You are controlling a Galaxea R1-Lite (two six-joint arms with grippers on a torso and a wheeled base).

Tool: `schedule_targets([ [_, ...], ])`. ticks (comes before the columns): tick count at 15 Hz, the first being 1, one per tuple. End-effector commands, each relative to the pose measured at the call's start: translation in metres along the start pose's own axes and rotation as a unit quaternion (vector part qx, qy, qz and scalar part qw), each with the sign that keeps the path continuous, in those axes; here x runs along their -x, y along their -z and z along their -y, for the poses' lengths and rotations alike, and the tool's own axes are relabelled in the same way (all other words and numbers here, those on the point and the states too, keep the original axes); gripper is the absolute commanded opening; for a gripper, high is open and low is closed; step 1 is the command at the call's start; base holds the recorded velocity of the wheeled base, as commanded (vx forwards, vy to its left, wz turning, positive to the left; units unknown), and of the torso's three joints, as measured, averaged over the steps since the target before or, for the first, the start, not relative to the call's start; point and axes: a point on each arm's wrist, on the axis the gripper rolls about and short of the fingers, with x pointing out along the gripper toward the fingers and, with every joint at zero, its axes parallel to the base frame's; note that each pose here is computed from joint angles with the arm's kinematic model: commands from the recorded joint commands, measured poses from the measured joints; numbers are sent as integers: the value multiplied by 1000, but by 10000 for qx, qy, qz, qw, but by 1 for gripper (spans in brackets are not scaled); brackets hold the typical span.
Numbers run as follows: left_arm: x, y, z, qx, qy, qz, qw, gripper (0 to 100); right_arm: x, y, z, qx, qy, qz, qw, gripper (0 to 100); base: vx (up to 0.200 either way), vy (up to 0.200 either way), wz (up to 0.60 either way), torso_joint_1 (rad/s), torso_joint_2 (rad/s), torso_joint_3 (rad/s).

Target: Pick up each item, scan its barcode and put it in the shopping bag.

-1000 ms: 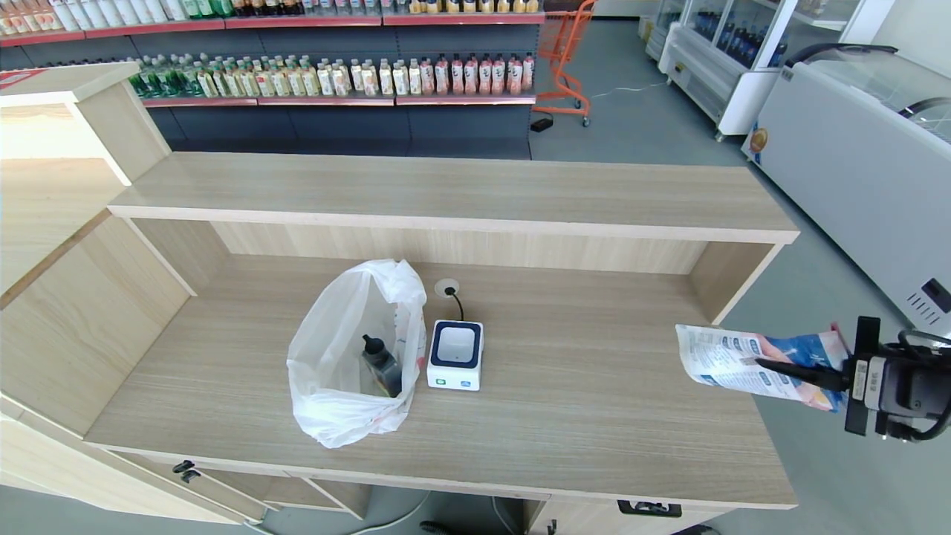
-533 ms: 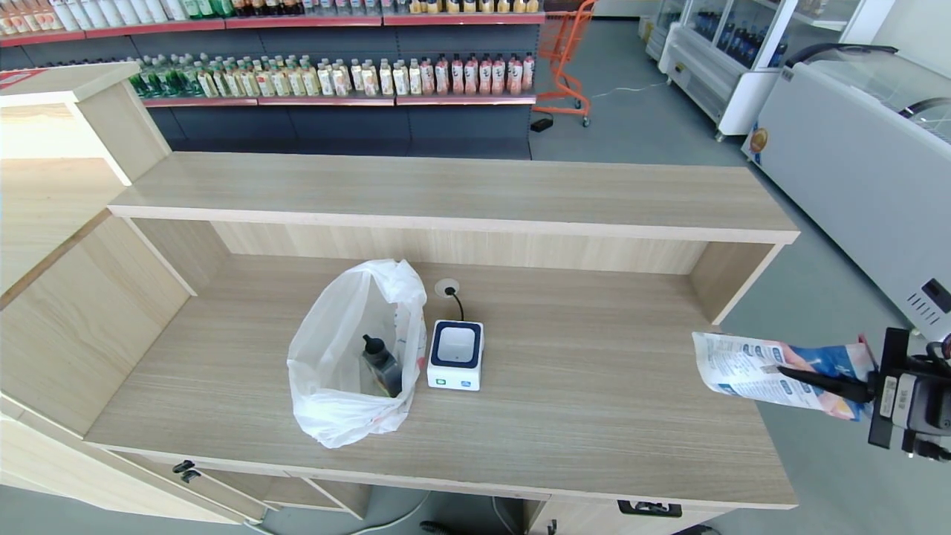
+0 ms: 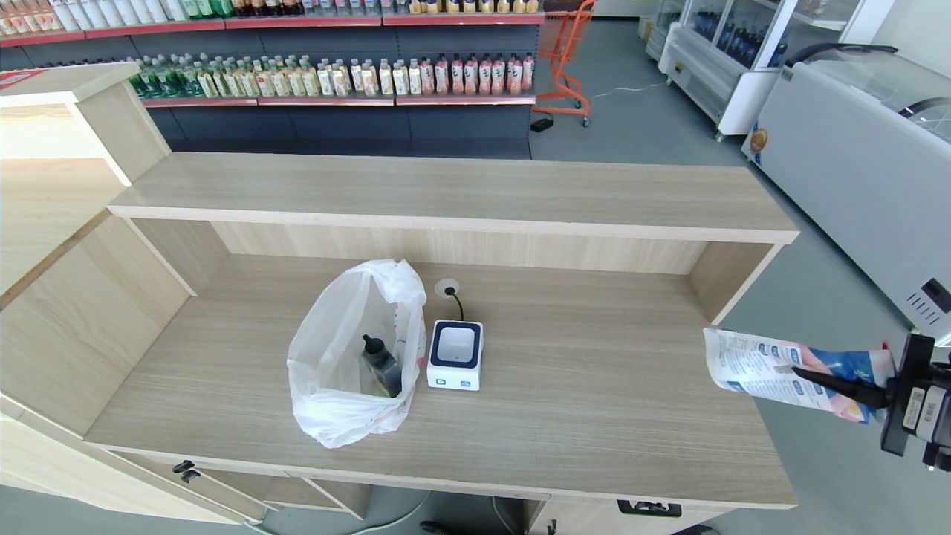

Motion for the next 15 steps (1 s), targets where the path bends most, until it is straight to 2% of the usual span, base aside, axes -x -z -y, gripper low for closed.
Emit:
schedule_targets([
  [1, 0, 0, 0, 1, 0, -6, 10000, 100, 0, 1, -1, -78, -8, 14, 10000, 0, 0, 0, 0, 0, 0, 0],
  [3, 0, 0, 0, -91, 0, 2, 10000, 100, 0, 0, -1, -229, -12, 21, 9997, 0, 0, 0, 0, 0, 0, 0],
  [7, 0, 0, 0, -68, 0, 2, 10000, 100, -3, 4, -4, -361, -66, 30, 9993, 0, 0, 0, 0, 0, 0, 0],
  [9, 0, 0, 0, 1, 0, -6, 10000, 100, -3, 3, -6, -589, -97, 156, 9981, 0, 0, 200, 0, 0, 2, 2],
  [15, 0, 0, 0, 1, 0, -6, 10000, 100, -22, -11, -5, -837, -326, 729, 9933, 0, 0, 200, 0, 1, 3, 4],
])
